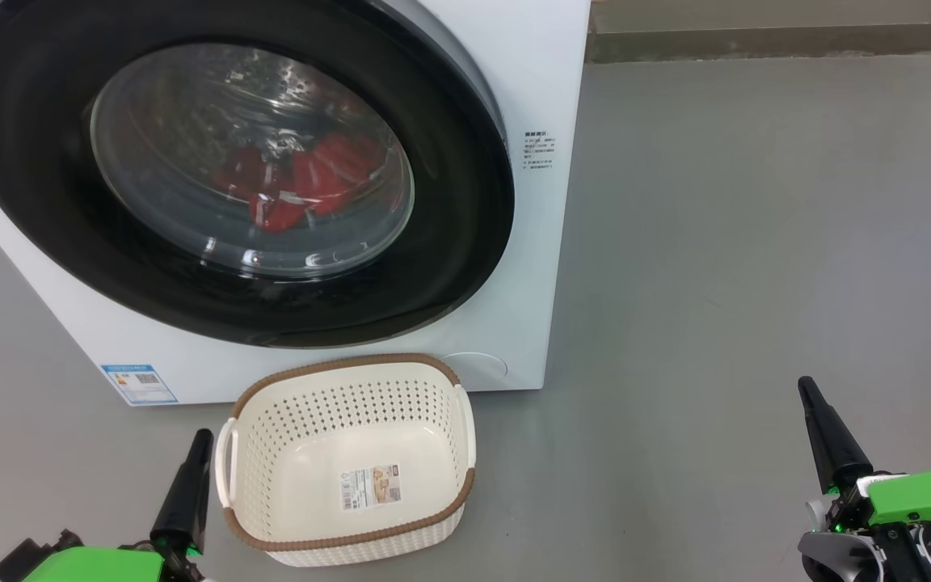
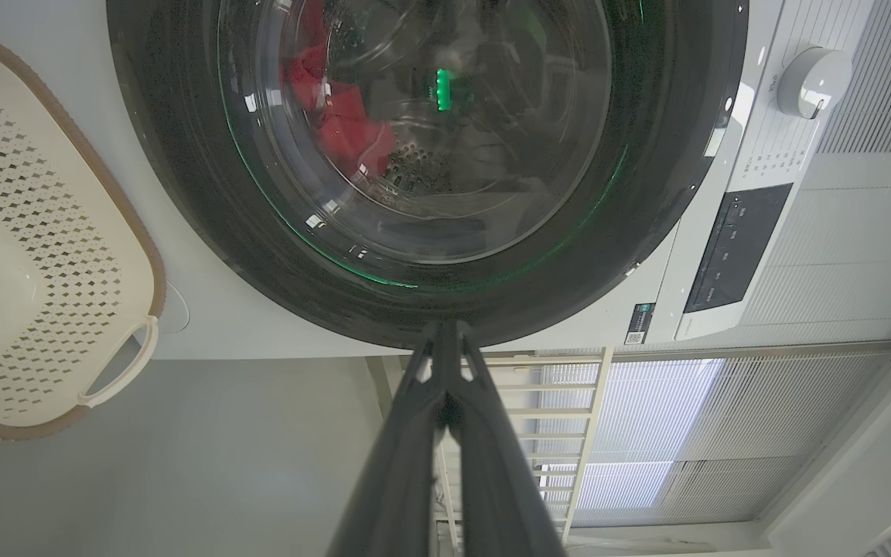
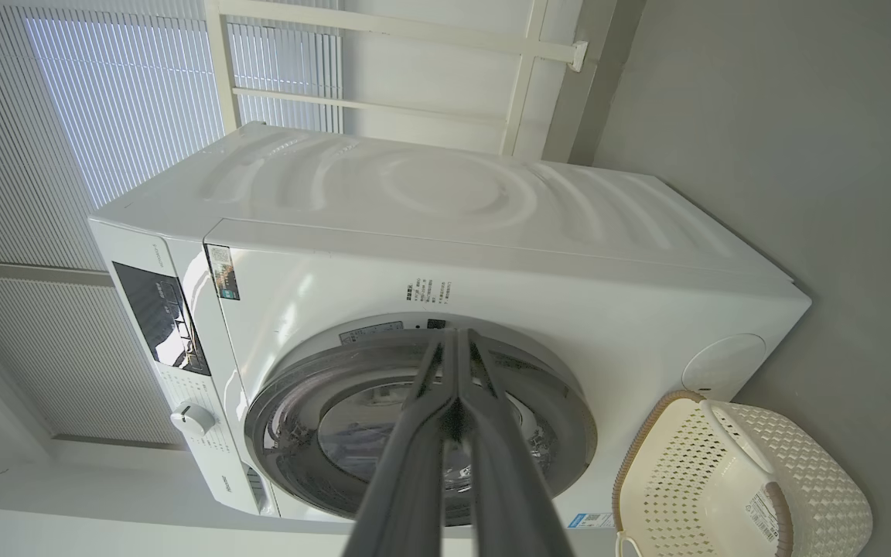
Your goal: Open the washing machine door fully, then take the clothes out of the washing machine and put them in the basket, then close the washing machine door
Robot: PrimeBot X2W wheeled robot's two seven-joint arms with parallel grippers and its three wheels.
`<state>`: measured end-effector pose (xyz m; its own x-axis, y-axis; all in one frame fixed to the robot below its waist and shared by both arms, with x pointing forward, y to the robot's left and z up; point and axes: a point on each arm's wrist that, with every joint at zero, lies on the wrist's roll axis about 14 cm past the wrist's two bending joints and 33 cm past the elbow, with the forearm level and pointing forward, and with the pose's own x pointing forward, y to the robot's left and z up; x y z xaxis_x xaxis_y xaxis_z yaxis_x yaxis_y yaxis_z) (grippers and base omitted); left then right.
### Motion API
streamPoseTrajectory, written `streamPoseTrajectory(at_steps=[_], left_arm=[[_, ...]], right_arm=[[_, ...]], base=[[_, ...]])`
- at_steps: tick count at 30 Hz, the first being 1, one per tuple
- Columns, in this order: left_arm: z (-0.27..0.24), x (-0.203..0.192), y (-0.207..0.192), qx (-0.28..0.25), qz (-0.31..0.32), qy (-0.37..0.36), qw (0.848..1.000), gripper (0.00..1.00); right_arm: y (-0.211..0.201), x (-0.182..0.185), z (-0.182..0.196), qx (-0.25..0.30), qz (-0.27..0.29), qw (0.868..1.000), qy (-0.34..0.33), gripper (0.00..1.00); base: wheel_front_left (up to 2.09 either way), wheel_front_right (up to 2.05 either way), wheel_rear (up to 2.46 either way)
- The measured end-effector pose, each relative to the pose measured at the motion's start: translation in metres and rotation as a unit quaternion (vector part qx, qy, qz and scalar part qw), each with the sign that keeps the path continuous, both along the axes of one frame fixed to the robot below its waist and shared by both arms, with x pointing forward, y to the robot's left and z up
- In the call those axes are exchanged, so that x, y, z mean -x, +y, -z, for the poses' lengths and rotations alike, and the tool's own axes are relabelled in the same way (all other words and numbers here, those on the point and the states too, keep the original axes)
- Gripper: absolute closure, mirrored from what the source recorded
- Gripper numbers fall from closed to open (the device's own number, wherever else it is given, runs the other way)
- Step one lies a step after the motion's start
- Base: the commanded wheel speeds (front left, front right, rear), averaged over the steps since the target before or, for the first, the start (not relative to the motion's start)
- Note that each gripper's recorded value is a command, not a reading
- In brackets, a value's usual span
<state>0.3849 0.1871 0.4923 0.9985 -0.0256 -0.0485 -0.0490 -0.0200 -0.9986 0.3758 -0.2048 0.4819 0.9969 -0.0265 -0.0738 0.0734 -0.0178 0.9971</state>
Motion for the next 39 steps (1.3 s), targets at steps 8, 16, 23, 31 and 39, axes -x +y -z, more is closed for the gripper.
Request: streamPoseTrajectory(at_steps=[8,16,23,31,39], left_arm=[[0.0,0.0,0.0,0.0,0.0,0.0,1.0,1.0],[0.0,0.0,0.0,0.0,0.0,0.0,1.0,1.0],[0.0,0.0,0.0,0.0,0.0,0.0,1.0,1.0],[0.0,0.0,0.0,0.0,0.0,0.0,1.0,1.0],[0.0,0.0,0.0,0.0,0.0,0.0,1.0,1.0]], right_arm=[[0.0,0.0,0.0,0.0,0.0,1.0,0.0,1.0],[0.0,0.0,0.0,0.0,0.0,1.0,0.0,1.0],[0.0,0.0,0.0,0.0,0.0,1.0,0.0,1.0],[0.0,0.0,0.0,0.0,0.0,1.0,0.0,1.0],[0.0,0.0,0.0,0.0,0.0,1.0,0.0,1.0]], base=[[0.0,0.0,0.0],[0.0,0.0,0.0],[0.0,0.0,0.0],[0.0,0.0,0.0],[0.0,0.0,0.0]])
